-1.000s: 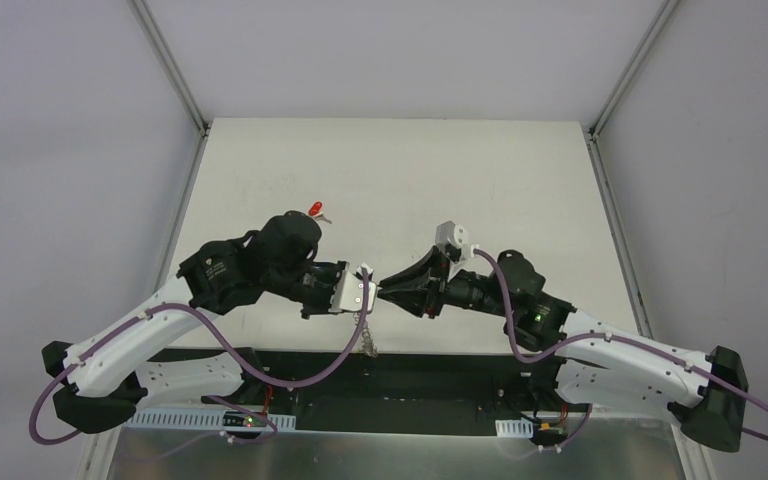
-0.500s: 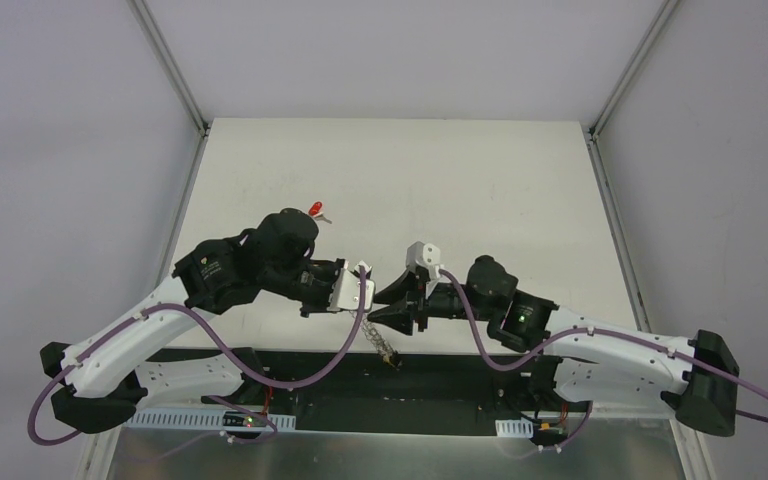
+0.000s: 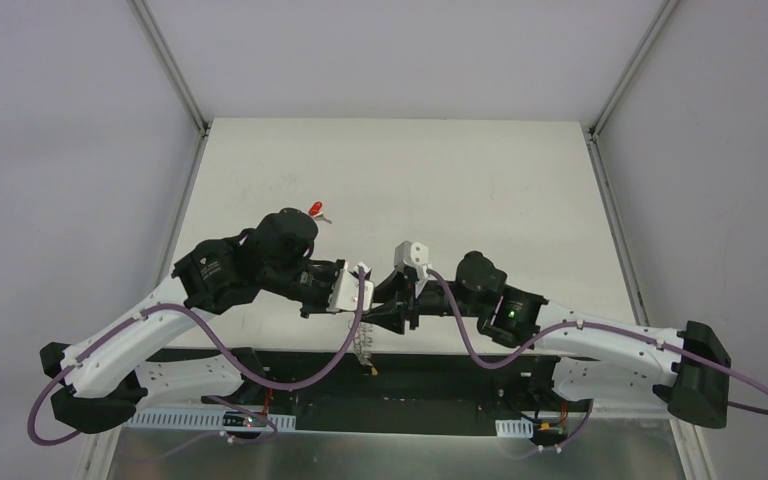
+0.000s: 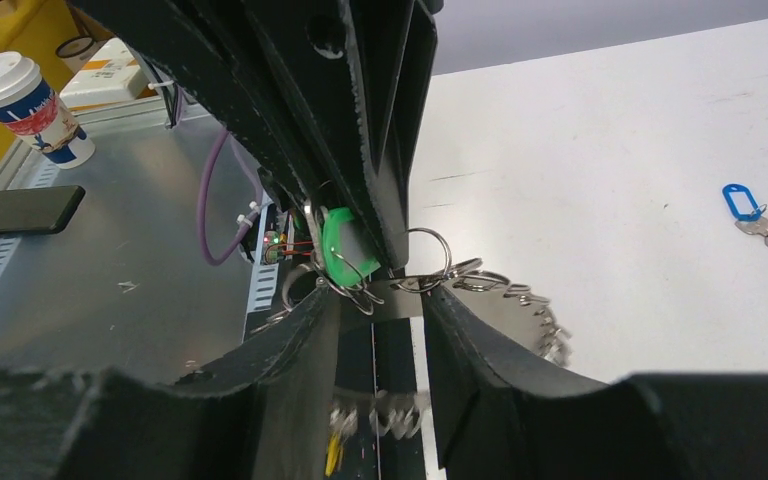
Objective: Remove the keys from the keyring
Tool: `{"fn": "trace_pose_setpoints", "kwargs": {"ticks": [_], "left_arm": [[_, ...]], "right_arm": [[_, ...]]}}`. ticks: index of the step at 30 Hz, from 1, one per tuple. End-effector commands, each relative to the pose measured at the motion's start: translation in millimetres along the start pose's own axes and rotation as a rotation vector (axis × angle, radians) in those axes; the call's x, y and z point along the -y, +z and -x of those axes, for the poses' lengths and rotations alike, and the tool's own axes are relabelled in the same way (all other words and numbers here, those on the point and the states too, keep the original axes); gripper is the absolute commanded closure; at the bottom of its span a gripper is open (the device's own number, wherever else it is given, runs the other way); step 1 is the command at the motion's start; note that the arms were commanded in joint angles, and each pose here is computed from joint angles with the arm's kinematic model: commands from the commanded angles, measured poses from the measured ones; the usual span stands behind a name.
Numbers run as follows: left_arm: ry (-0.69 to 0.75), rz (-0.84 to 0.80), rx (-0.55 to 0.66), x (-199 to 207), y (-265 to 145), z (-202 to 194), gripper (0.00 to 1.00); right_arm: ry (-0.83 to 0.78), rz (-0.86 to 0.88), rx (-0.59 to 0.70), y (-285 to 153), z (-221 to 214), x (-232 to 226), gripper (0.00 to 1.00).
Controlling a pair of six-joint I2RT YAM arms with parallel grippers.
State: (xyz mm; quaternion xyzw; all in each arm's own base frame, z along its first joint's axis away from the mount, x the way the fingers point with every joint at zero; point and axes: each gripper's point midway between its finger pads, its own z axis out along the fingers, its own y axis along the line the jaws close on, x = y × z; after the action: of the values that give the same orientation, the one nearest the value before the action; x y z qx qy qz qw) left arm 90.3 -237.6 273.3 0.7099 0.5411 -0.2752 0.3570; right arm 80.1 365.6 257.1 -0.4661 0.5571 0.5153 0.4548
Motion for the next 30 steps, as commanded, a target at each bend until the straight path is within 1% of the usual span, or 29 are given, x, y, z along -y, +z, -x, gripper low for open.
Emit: {"fn": "trace_pose_setpoints", "kwargs": {"ticks": [1, 3, 4, 5, 6, 7, 8, 11, 15, 21, 25, 26, 27, 28, 29, 30], "left_arm": [[0.071, 0.007, 0.1, -3, -7, 29, 1.0], [0.076, 0.011, 0.1, -4, -8, 29, 1.0], [0.076, 0.014, 0.1, -5, -8, 30, 1.0], [0.076, 0.019, 0.098, -6, -9, 30, 1.0], [0.078, 0.023, 0.098, -6, -9, 30, 1.0], [0.079, 0.03, 0.096, -7, -10, 30, 1.0], [0.08, 0.037, 0.095, -8, -11, 30, 1.0], [0.082, 0.046, 0.083, -9, -10, 26, 1.0], [0.084, 0.047, 0.07, -10, -7, 21, 1.0], [0.118, 0.071, 0.039, -15, -1, 9, 1.0], [0.153, 0.098, 0.026, -22, 5, 2, 1.0], [0.157, 0.104, 0.022, -22, 8, -2, 1.0], [0.162, 0.113, 0.026, -24, 10, -3, 1.0], [0.165, 0.121, 0.03, -25, 13, -5, 1.0], [0.172, 0.133, 0.041, -26, 14, -5, 1.0], [0.175, 0.137, 0.046, -26, 17, -7, 1.0]], "right_arm": [[-0.061, 0.062, 0.092, 7, 36, -12, 0.58], [-0.061, 0.08, 0.089, 8, 35, -14, 0.6], [-0.061, 0.091, 0.088, 8, 35, -16, 0.63], [-0.061, 0.105, 0.083, 8, 34, -19, 0.7], [-0.06, 0.113, 0.079, 8, 33, -20, 0.81], [-0.058, 0.118, 0.074, 8, 32, -21, 0.89], [-0.055, 0.119, 0.072, 7, 31, -21, 0.95], [-0.054, 0.116, 0.088, 3, 33, -23, 1.0], [-0.048, 0.068, 0.135, -5, 39, -18, 1.0], [0.042, -0.034, 0.202, -14, 38, -4, 1.0], [0.134, -0.09, 0.182, -14, 19, 5, 1.0], [0.154, -0.1, 0.175, -14, 14, 7, 0.93], [0.171, -0.108, 0.163, -14, 10, 8, 0.83], [0.179, -0.122, 0.151, -14, 5, 10, 0.74], [0.186, -0.139, 0.132, -14, -1, 12, 0.66], [0.183, -0.16, 0.122, -14, -4, 15, 0.62]]}}
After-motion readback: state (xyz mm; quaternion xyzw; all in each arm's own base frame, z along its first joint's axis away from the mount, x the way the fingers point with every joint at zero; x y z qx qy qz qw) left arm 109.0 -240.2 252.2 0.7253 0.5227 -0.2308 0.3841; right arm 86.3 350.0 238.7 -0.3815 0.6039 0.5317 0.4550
